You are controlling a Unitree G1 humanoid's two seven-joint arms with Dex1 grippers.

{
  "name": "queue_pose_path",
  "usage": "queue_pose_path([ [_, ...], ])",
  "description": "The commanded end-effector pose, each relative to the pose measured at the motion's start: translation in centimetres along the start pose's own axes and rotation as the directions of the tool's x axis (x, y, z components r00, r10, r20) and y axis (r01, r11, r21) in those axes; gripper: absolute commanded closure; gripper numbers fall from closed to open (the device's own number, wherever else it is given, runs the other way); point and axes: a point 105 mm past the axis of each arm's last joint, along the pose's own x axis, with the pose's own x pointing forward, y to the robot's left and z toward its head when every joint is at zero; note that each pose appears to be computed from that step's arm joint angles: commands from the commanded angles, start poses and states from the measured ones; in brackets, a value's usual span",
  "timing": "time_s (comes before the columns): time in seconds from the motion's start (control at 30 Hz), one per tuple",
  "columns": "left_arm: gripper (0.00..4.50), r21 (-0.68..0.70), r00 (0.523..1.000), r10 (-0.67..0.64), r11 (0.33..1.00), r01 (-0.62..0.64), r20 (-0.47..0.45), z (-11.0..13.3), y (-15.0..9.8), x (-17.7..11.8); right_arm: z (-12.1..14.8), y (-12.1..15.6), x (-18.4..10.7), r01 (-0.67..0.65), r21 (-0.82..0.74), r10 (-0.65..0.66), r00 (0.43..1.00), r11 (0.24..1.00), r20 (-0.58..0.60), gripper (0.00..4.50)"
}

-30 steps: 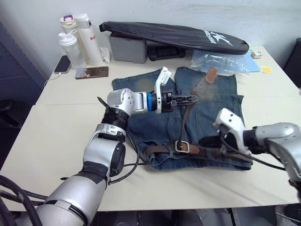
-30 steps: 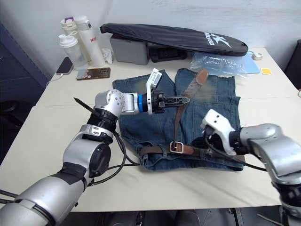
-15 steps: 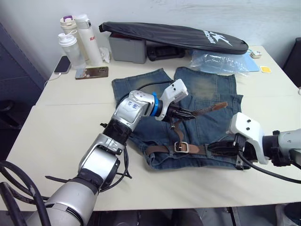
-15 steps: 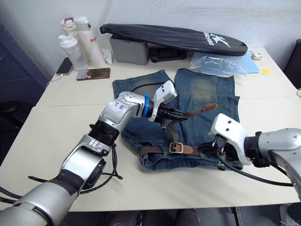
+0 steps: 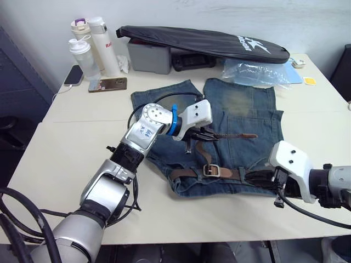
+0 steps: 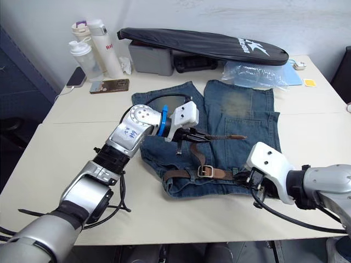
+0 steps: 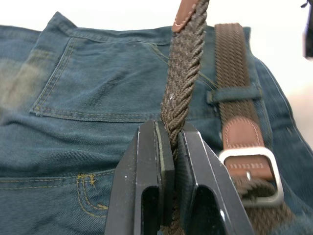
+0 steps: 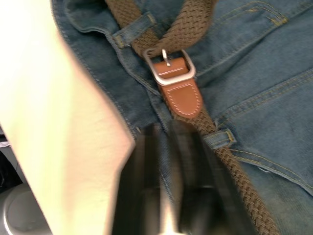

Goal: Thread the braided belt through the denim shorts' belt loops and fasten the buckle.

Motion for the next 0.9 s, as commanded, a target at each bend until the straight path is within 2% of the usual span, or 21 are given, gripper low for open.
queue_pose_path([
  [0.03, 4.50, 0.152, 0.998, -0.041, 0.987, 0.048, -0.051, -0.3, -0.6, -0.6, 0.5, 0.1, -0.6, 0.055, -0.102, -0.057, 0.998, 0.993, -0.016, 2.09],
  [0.07, 4.50, 0.167, 0.997, -0.043, 0.984, 0.054, -0.067, -0.6, -0.6, -0.8, 0.5, 0.0, -0.5, 0.069, -0.133, -0.072, 0.997, 0.989, -0.020, 1.80],
  [0.13, 4.50, 0.193, 0.995, -0.040, 0.979, 0.058, -0.095, -1.1, -0.4, -1.0, 0.5, -0.1, -0.3, 0.095, -0.194, -0.102, 0.994, 0.976, -0.028, 0.78],
  [0.17, 4.50, 0.210, 0.993, -0.035, 0.976, 0.058, -0.112, -1.4, -0.3, -1.2, 0.3, -0.2, 0.0, 0.107, -0.236, -0.118, 0.992, 0.966, -0.035, 0.45],
  [0.27, 4.50, 0.251, 0.987, -0.043, 0.964, 0.082, -0.157, -2.0, -0.1, -1.7, -0.3, -0.4, 1.3, 0.152, -0.329, -0.167, 0.986, 0.932, -0.019, 0.45],
  [0.4, 4.50, 0.287, 0.982, -0.047, 0.953, 0.098, -0.181, -2.4, -0.1, -2.0, -1.4, 0.3, 3.0, 0.159, -0.361, -0.167, 0.986, 0.919, 0.007, 0.45],
  [0.53, 4.50, 0.300, 0.979, -0.058, 0.947, 0.115, -0.194, -2.7, -0.2, -2.1, -1.4, 0.0, 4.0, 0.210, -0.386, -0.208, 0.977, 0.898, 0.048, 0.45],
  [0.73, 4.50, 0.317, 0.975, -0.055, 0.940, 0.123, -0.215, -3.1, -0.2, -2.0, -1.6, -0.4, 5.0, 0.234, -0.409, -0.230, 0.971, 0.882, 0.059, 0.45],
  [0.9, 4.50, 0.322, 0.974, -0.049, 0.939, 0.120, -0.221, -3.2, -0.1, -2.0, -2.8, -1.2, 5.5, 0.249, -0.437, -0.272, 0.962, 0.864, 0.011, 0.45],
])
